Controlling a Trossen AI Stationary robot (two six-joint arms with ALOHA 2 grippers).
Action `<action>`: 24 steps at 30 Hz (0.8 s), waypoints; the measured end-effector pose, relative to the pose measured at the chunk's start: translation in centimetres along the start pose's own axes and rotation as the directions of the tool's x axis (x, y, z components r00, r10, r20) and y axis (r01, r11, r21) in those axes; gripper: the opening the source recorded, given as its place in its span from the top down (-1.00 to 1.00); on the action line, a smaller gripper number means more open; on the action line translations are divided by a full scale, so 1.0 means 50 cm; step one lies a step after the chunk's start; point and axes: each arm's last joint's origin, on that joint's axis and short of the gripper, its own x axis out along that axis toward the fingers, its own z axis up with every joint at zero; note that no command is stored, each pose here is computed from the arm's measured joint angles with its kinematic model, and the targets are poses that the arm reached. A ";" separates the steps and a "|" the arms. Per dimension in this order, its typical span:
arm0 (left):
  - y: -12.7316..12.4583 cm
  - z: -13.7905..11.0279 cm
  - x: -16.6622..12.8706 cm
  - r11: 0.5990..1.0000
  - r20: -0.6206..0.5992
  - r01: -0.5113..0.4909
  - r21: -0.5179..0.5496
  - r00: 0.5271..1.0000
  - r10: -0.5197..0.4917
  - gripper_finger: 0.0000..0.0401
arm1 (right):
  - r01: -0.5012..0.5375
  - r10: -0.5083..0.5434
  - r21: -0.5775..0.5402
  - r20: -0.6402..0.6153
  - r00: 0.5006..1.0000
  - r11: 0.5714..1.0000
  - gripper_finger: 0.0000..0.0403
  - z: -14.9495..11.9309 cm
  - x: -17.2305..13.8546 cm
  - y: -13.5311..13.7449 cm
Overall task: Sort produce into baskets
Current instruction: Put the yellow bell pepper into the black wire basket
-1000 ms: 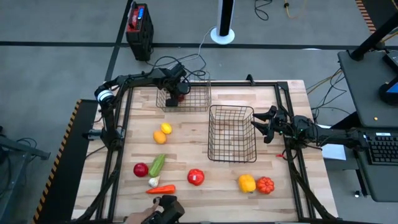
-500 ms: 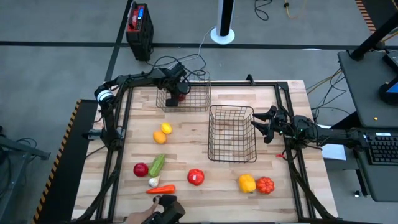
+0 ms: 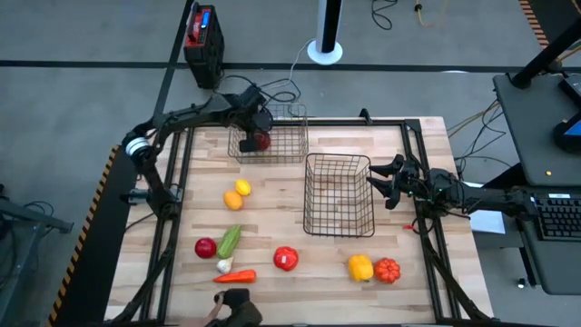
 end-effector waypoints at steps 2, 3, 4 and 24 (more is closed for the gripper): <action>-0.002 0.000 -0.030 0.997 0.048 0.015 -0.075 0.999 -0.011 -0.89 | 0.009 -0.009 0.016 0.020 1.000 1.000 -0.07 0.003 0.000 0.000; -0.005 -0.002 -0.048 0.994 0.077 0.046 -0.099 0.996 -0.038 -0.89 | 0.015 -0.016 0.035 0.040 0.999 0.999 -0.07 0.007 0.000 0.000; -0.010 -0.005 -0.067 0.989 0.105 0.087 -0.118 0.992 -0.075 -0.89 | 0.015 -0.017 0.045 0.060 0.998 0.999 -0.07 0.010 0.000 0.001; -0.340 -0.028 -0.302 0.961 0.414 0.009 -0.275 0.904 0.110 -0.89 | -0.007 0.016 0.047 -0.198 0.980 0.999 -0.07 0.099 0.074 0.064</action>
